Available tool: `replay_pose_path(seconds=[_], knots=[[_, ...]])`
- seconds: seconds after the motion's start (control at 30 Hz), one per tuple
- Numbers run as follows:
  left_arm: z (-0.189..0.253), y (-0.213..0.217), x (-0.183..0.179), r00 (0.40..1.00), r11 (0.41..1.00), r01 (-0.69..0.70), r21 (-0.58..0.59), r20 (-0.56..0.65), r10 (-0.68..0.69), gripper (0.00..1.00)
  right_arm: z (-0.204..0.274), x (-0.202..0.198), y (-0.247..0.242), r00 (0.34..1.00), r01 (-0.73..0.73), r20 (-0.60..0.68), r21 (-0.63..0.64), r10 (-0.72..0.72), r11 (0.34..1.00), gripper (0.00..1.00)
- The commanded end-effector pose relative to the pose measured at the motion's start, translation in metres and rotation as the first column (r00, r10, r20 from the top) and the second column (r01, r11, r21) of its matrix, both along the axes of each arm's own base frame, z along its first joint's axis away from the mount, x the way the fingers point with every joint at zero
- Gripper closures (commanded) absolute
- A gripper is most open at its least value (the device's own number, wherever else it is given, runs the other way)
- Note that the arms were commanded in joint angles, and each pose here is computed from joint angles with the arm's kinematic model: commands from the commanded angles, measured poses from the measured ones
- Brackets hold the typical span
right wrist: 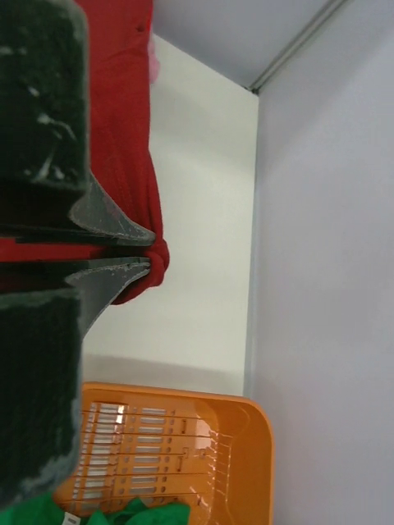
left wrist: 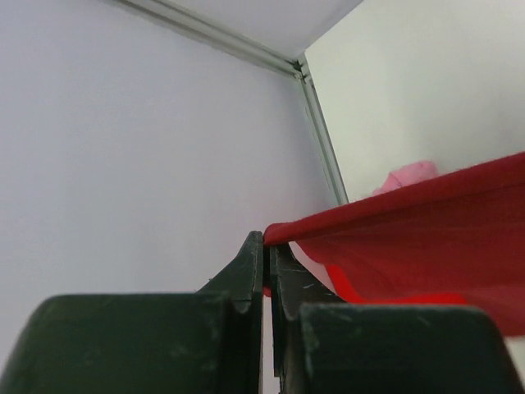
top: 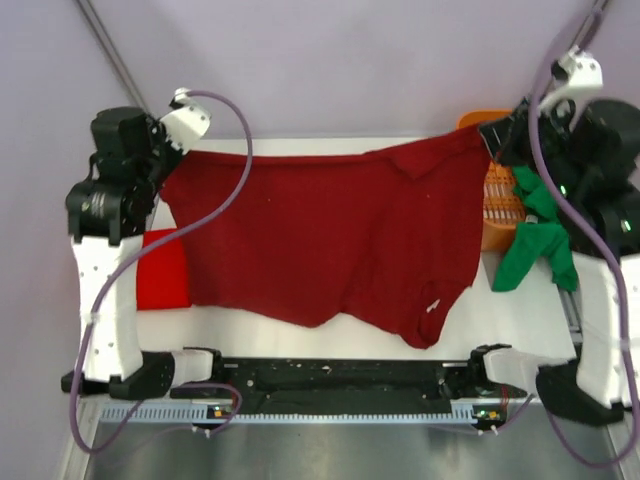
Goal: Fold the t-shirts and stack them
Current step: Flatten out the tshirt
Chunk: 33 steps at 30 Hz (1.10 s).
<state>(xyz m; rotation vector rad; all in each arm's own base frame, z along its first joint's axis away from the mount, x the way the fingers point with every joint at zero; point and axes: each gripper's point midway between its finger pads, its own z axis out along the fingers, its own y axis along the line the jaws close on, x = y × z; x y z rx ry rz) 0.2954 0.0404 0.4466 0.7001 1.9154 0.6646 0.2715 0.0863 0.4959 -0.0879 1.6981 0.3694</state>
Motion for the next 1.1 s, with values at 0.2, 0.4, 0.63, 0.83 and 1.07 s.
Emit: replay_pose_path(seconds=[0.2,0.4,0.63,0.83,1.07], knots=[[0.095,0.036,0.146,0.832,0.957,-0.289,0.040,0.504,0.230,1.00,0.097,0.166,-0.025,0.962,0.052,0.248,0.253,-0.117,0.966,1.00],[0.141,0.036,0.153,0.748,0.954,-0.299,0.002,0.621,0.233,1.00,0.165,0.146,-0.050,0.896,0.000,0.422,0.307,-0.136,0.952,1.00],[0.116,0.033,0.159,0.792,0.959,-0.280,0.040,0.574,0.207,1.00,0.142,0.116,-0.051,0.916,0.004,0.386,0.255,-0.105,0.967,1.00],[0.030,0.026,0.159,0.909,0.969,-0.220,0.109,0.383,0.163,1.00,0.069,0.083,-0.040,0.976,-0.004,0.216,0.207,-0.042,0.978,1.00],[-0.159,0.021,0.092,0.971,0.981,-0.077,0.180,-0.211,0.115,1.00,-0.089,0.014,-0.027,0.995,0.032,-0.101,0.212,-0.011,0.977,1.00]])
